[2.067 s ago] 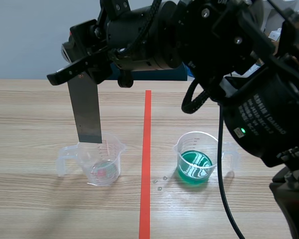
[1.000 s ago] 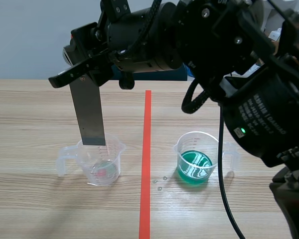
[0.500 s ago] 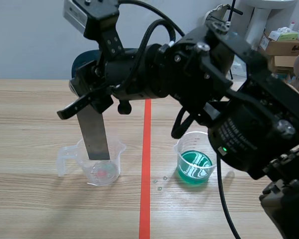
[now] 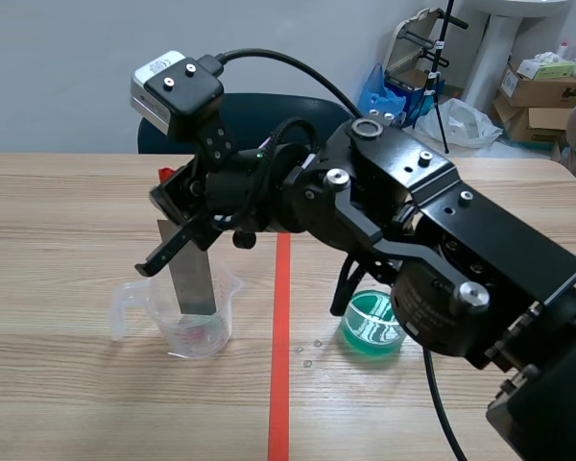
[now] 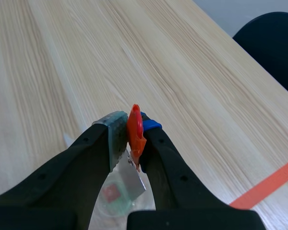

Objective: Do the redox reaction experiment

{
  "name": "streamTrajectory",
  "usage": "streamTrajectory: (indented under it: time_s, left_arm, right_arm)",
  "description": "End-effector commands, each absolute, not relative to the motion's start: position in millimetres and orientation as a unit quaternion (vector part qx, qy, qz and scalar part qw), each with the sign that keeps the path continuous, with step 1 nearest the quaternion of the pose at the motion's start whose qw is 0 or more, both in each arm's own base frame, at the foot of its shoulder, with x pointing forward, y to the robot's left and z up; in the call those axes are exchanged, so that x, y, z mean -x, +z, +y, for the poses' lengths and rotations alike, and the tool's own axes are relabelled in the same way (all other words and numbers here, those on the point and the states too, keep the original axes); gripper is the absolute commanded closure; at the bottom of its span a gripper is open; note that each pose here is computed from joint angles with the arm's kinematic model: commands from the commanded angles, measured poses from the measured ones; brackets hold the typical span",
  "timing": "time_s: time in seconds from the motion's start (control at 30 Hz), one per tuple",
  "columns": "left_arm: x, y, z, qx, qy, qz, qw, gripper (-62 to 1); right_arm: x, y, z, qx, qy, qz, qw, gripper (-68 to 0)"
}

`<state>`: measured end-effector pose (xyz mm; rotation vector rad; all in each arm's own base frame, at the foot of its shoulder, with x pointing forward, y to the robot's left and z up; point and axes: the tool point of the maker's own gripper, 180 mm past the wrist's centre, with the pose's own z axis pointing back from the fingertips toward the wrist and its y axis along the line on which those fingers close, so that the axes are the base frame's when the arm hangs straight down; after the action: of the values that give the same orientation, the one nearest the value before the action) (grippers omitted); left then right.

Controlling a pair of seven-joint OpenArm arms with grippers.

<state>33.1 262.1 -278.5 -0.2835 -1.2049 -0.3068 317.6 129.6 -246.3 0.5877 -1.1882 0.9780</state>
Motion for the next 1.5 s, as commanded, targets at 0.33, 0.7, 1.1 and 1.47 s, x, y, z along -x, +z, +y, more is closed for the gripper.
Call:
streamTrajectory:
  time_s: [0.33,0.7,1.1,1.47]
  left_arm:
    - [-36,-274,260,0.136,-0.141,-0.573,0.796,-62.3]
    - [-36,-274,260,0.136,-0.142,-0.572,0.796,-62.3]
    - [-36,-274,260,0.136,-0.142,-0.572,0.796,-62.3]
    - [-36,-274,260,0.136,-0.142,-0.572,0.796,-62.3]
  right_arm:
    - [-324,-240,128,-0.243,0.449,-0.55,0.661,-2.0]
    - [-324,-240,128,-0.242,0.449,-0.55,0.661,-2.0]
    - [-323,-241,128,-0.243,0.45,-0.549,0.661,-27.7]
    - [-290,-253,141,-0.269,0.546,-0.503,0.613,-67.1]
